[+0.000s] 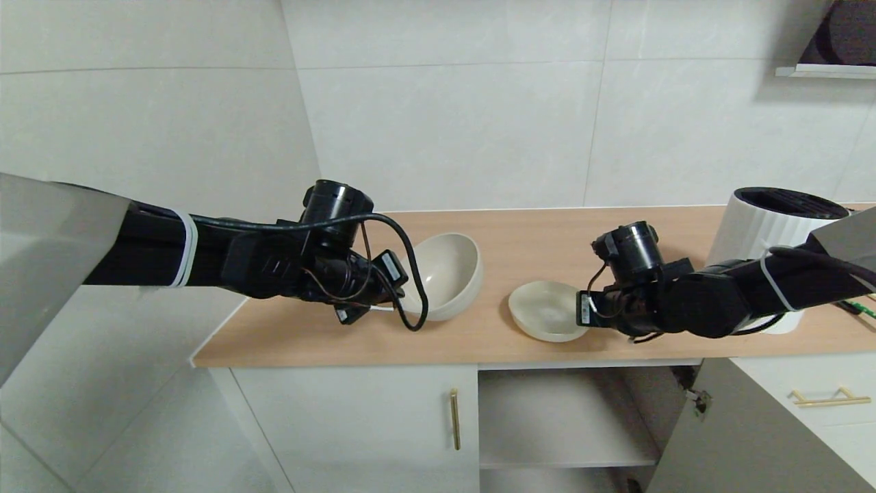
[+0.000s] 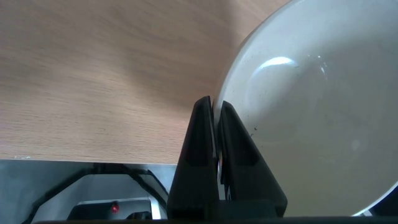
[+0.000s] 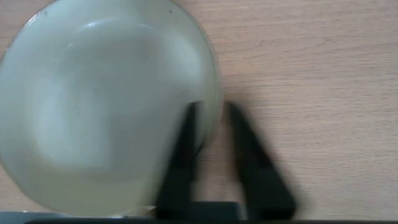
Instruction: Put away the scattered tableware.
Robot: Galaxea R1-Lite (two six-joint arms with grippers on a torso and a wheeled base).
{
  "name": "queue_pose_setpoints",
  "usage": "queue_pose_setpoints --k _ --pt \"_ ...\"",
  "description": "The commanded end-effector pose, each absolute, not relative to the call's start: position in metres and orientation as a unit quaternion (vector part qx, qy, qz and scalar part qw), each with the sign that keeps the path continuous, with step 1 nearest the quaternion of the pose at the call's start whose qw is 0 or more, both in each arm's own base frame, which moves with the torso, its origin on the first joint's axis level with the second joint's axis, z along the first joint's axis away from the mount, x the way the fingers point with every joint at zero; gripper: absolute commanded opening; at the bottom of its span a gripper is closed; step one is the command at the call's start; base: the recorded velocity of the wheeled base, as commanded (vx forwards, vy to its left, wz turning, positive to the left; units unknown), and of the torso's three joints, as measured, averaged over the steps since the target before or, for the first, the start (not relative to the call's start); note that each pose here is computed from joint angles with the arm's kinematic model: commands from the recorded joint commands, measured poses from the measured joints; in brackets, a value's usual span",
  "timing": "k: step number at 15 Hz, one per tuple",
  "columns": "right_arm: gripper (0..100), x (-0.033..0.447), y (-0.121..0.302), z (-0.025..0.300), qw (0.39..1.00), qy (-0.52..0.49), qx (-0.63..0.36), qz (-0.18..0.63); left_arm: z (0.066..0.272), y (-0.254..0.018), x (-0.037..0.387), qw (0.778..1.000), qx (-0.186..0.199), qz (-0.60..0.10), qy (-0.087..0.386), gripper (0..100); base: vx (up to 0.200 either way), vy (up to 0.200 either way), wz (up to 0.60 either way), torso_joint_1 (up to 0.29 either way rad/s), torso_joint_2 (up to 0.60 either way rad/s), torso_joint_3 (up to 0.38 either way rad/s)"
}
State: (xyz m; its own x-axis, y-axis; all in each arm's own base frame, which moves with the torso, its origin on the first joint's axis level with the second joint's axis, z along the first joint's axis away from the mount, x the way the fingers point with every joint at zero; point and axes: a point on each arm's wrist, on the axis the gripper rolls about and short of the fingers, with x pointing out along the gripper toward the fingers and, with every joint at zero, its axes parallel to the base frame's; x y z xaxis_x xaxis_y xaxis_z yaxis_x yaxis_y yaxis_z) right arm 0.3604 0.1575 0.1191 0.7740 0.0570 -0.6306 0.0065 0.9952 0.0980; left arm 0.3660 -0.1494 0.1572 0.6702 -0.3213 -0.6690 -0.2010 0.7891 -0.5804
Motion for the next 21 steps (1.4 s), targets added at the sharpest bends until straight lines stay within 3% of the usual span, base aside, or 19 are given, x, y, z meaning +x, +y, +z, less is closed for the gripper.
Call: queue_pose_setpoints --k 1,6,10,14,21 --pt "0 0.361 0.158 0.119 0.941 0.336 0.049 0.014 0.159 -0.149 0.365 0.855 -0.324 -0.036 0.403 0 0.000 0.000 0.00 0.000 0.00 0.000" --pt "0 0.356 0.156 0.129 0.943 0.327 0.057 0.015 0.165 -0.146 0.359 0.857 -0.323 -0.038 0.400 0 0.000 0.000 0.00 0.000 0.00 0.000" --pt "0 0.323 0.142 0.165 0.949 0.305 0.071 0.033 0.182 -0.133 0.328 0.863 -0.314 -0.048 0.393 0 0.000 0.000 0.00 0.000 0.00 0.000" --pt "0 0.265 0.119 0.191 0.943 0.310 0.085 0.087 0.188 -0.116 0.291 0.874 -0.277 -0.059 0.396 0 0.000 0.000 0.00 0.000 0.00 0.000" --pt "0 0.223 0.100 0.174 0.920 0.365 0.085 0.114 0.176 -0.094 0.240 0.889 -0.175 -0.092 0.413 0 0.000 0.000 0.00 0.000 0.00 0.000"
